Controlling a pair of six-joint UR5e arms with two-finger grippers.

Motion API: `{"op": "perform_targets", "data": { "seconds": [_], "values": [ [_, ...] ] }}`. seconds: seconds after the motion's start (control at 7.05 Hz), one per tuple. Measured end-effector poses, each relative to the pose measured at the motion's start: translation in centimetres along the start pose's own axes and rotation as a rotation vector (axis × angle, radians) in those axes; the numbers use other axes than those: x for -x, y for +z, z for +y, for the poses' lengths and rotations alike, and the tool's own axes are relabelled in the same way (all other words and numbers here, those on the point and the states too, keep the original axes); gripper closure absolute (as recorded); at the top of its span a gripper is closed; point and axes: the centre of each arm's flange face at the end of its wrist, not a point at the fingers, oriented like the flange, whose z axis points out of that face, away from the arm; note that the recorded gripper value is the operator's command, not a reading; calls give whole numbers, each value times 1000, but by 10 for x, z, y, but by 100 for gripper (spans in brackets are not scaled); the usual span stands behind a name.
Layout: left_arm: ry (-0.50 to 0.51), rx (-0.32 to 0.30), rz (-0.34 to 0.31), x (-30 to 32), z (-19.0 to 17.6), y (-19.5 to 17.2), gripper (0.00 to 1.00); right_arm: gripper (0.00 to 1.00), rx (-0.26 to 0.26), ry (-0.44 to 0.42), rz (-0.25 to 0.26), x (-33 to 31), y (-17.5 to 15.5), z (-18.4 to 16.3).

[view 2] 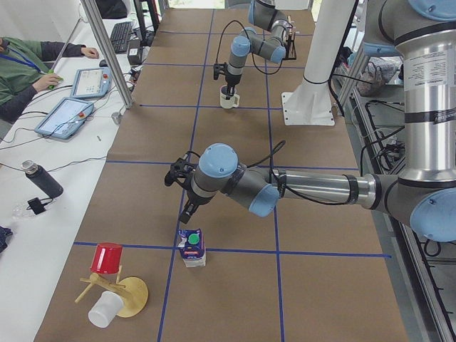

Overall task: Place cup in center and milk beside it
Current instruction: 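Carry the white mug with the right gripper toward the table center, then lower the white mug onto the center grid square, release, withdraw right gripper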

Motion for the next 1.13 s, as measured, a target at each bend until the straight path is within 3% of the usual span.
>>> {"op": "perform_targets", "data": {
  "seconds": [0.43,0.71,0.99,1.13],
  "values": [
    [-1,2,0,1,1,1,2,0,-28,86,-63,-2,-6,-12],
    [2,1,0,2,1,2,2,0,-47,129,-103,-55,-46,-100],
    [20,-25,-1,0,1,-1,1,0,-33,32,-118,-181,-79,-206],
    [13,-27,-2,1,5,0,1,0,-22,-62,-108,-273,-79,-233]
  ]
}}
